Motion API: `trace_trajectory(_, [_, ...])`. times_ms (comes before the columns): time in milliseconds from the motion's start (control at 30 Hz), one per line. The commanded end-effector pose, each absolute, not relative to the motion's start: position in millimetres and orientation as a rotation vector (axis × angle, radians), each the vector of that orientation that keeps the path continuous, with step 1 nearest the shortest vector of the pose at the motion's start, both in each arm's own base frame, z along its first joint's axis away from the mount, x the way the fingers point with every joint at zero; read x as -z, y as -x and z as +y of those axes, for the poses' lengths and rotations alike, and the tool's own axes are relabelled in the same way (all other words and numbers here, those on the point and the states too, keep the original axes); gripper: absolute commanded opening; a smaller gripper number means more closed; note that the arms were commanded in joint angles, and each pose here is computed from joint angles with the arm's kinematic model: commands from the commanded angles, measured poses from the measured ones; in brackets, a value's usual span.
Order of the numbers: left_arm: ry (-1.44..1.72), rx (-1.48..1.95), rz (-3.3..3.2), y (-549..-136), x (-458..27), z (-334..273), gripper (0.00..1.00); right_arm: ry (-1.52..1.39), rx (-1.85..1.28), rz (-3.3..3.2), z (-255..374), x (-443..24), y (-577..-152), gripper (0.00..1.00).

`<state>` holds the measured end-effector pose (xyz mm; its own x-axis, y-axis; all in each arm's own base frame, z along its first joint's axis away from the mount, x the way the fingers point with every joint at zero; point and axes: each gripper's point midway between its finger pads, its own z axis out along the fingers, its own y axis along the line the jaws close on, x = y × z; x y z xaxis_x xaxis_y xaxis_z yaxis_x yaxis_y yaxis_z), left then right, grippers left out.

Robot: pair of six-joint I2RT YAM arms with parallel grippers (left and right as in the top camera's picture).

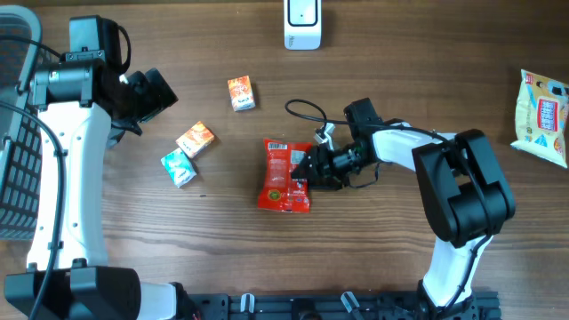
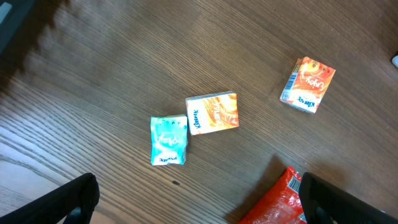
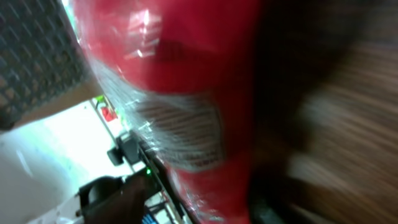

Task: Scan the item barcode
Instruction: 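Lift the red bag and rotate it with the right gripper, then lay the red bag flat right of center and open the gripper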

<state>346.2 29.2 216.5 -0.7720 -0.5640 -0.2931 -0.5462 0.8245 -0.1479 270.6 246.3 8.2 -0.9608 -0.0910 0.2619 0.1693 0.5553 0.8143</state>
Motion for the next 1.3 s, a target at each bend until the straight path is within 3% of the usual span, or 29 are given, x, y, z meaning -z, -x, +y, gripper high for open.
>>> trace_trajectory(0, [0.865, 0.061, 2.671, -346.8, -216.9, 32.9, 1.0, 0.303, 1.089, -2.566, 229.4, 30.4, -260.8, 0.22])
trace_trajectory(33, [0.865, 0.061, 2.67, -346.9, -217.0, 32.9, 1.0, 0.329, 1.069, -2.57, 228.0, 32.2, -261.5, 0.07])
trace_trajectory(67, [0.865, 0.061, 2.67, -346.9, -217.0, 32.9, 1.0, 0.344, 1.057, -2.574, 227.2, 33.2, -262.4, 0.04])
trace_trajectory(300, [0.865, 0.061, 2.67, -347.0, -217.1, 32.9, 1.0, 0.307, 1.04, -2.69, 223.5, 22.8, -279.8, 0.04])
trace_trajectory(567, [0.865, 0.061, 2.67, -346.9, -217.0, 32.9, 1.0, 0.075, 0.947, -3.185, 194.4, -58.1, -324.0, 0.04])
trace_trajectory(767, [0.865, 0.061, 2.67, -346.9, -217.0, 32.9, 1.0, 0.067, 0.592, -3.543, 144.1, -109.5, -339.2, 0.04])
trace_trajectory(1033, [0.865, 0.061, 2.671, -346.8, -216.9, 32.9, 1.0, 0.117, -0.025, -3.589, 90.3, -101.4, -323.6, 0.04])
trace_trajectory(1267, [0.865, 0.061, 2.671, -346.8, -216.9, 32.9, 1.0, -0.06, -0.044, -3.548, 117.4, -92.6, -306.0, 0.04])
